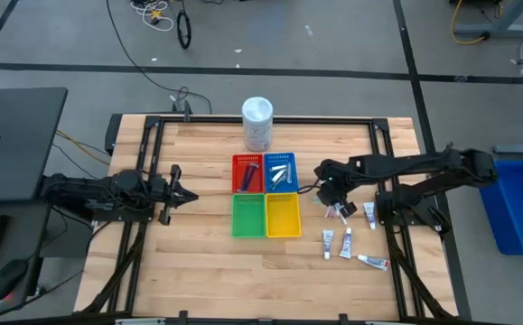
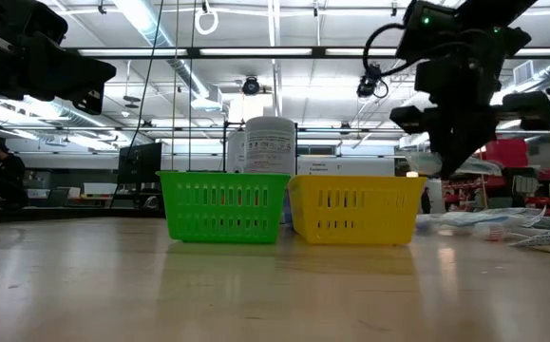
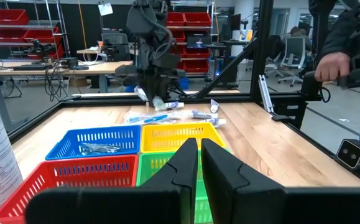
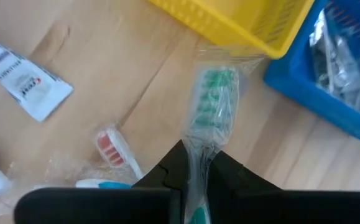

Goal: Pick & Place Travel size toiletries
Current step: Put the green toothbrush into the green bin

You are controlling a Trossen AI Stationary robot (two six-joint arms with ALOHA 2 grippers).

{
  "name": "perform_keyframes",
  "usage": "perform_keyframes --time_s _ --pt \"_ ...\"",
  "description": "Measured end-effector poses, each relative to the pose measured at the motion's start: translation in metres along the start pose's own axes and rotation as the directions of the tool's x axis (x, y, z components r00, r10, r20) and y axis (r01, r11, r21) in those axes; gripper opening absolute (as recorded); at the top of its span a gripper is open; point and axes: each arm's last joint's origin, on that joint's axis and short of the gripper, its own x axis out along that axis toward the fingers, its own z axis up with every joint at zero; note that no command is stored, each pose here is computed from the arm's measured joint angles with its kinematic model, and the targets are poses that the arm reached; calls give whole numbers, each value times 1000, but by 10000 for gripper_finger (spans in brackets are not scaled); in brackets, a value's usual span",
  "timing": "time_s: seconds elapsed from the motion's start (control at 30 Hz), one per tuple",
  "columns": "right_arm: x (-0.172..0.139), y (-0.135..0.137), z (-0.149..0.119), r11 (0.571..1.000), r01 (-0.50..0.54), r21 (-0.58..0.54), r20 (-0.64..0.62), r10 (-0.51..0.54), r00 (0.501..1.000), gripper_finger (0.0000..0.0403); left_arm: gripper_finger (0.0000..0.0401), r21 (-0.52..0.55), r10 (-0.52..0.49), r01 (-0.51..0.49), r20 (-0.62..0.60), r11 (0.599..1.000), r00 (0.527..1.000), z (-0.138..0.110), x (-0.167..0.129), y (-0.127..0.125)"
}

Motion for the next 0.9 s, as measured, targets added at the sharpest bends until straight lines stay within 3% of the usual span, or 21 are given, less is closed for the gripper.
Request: perform_keyframes --time_s 0.23,0.47,0.9 --pt "-15 6 4 999 40 24 71 -42 997 38 27 0 0 0 0 1000 1000 0 0 0" --pt "-30 7 15 987 102 124 210 -126 970 39 27 0 0 0 0 1000 1000 0 0 0" --pt "-59 10 40 966 190 175 495 -253 831 37 27 0 0 0 0 1000 1000 0 0 0"
